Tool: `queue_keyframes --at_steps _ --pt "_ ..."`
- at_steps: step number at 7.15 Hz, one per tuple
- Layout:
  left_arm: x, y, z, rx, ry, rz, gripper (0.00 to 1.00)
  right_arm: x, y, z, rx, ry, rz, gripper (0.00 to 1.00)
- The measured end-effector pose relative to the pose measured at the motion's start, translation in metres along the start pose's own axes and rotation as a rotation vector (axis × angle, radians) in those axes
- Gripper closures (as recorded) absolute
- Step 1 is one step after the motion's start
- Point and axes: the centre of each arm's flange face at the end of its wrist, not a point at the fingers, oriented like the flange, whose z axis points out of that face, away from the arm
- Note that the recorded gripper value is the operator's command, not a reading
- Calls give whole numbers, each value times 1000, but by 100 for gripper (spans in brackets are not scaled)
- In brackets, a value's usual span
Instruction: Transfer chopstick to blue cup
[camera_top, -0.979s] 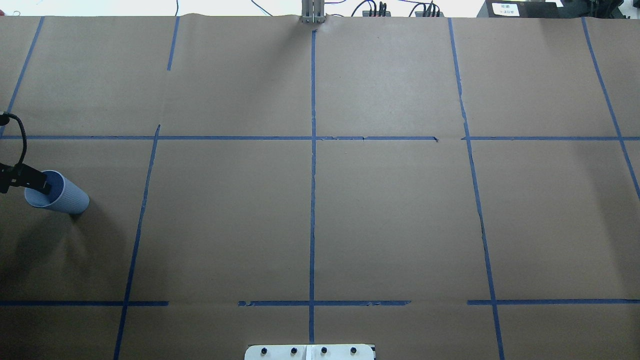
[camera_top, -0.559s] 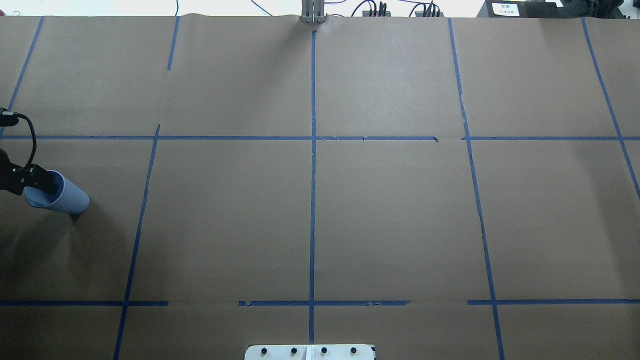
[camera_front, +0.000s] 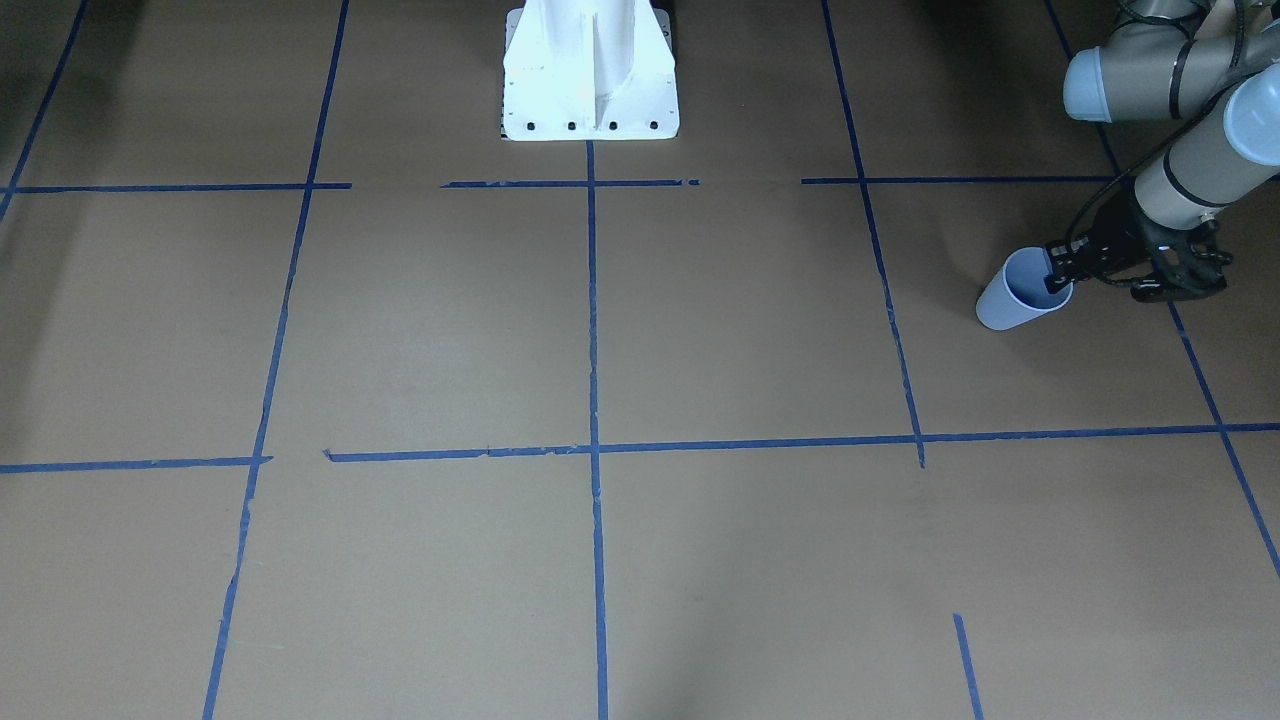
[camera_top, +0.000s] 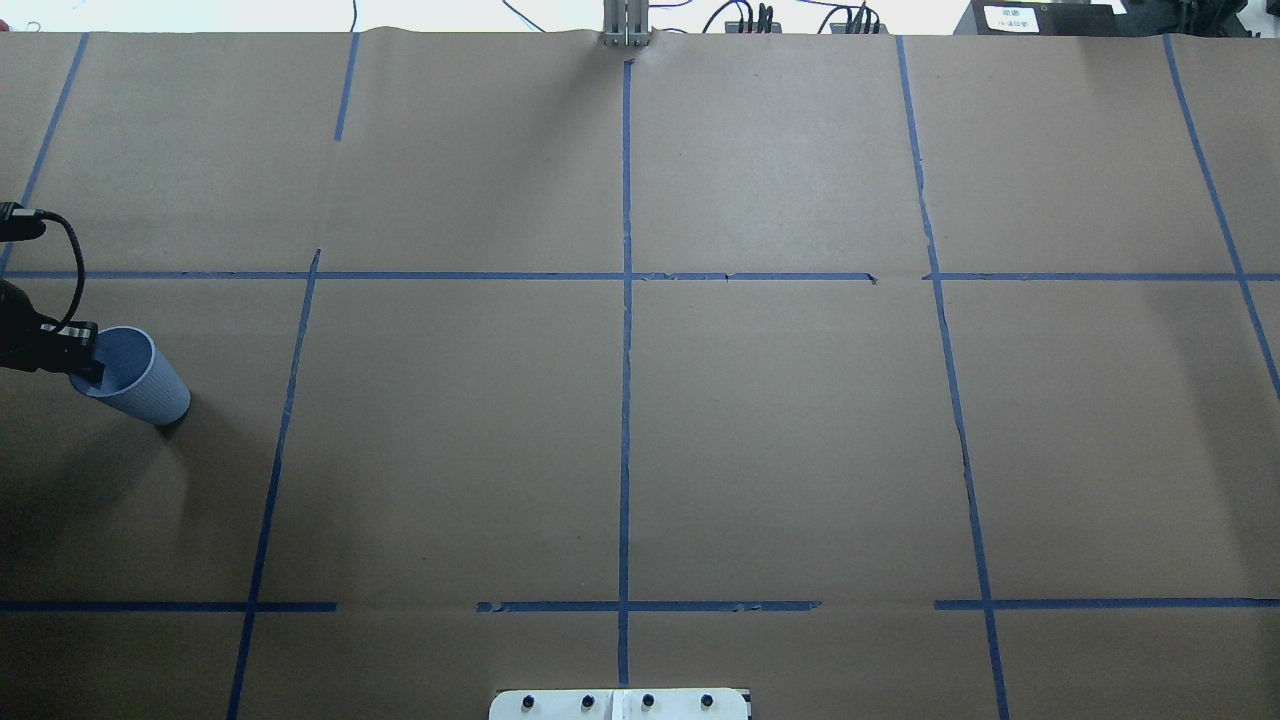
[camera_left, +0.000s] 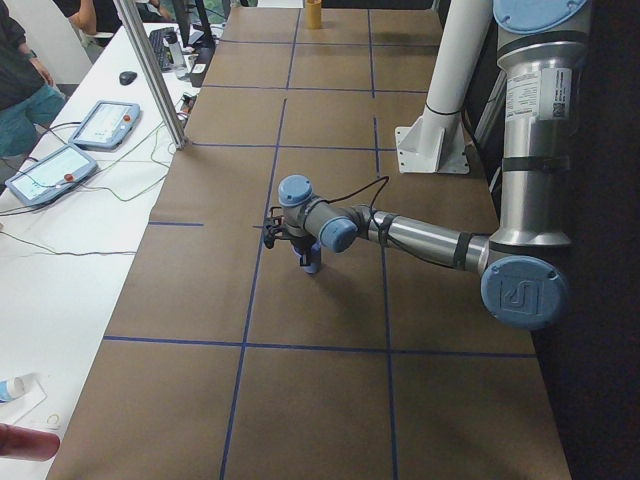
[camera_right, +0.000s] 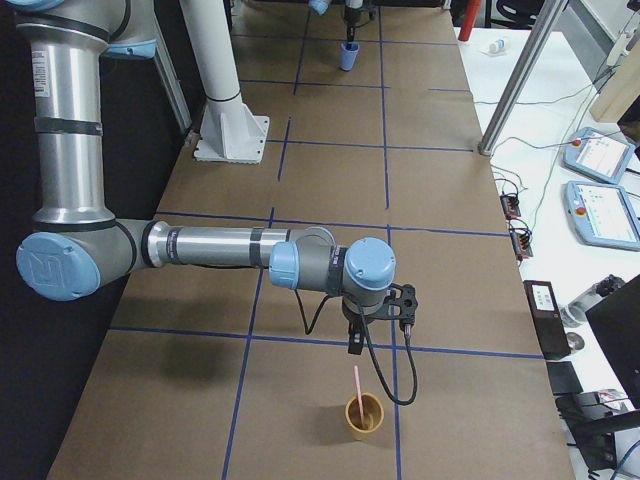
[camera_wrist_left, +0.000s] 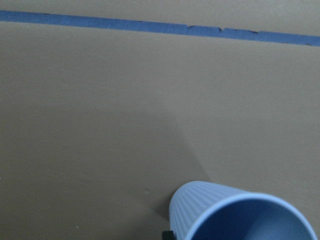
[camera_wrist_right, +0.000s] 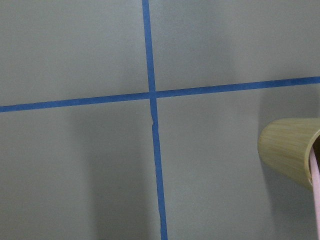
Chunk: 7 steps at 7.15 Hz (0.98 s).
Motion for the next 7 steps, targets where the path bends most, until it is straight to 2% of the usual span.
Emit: queue_keyframes --at_steps 2,4,5,7 --pt "48 -5 -35 -11 5 -9 100 -1 -1 -1 2 0 -2 0" --pt "141 -18 -93 -14 10 -55 100 -4 -3 -3 7 0 -7 0" --pt "206 -22 -104 -18 37 -90 100 -8 -8 -7 15 0 -13 0" --pt "347 -17 -89 -31 67 -148 100 -16 -15 -15 30 -1 -27 0"
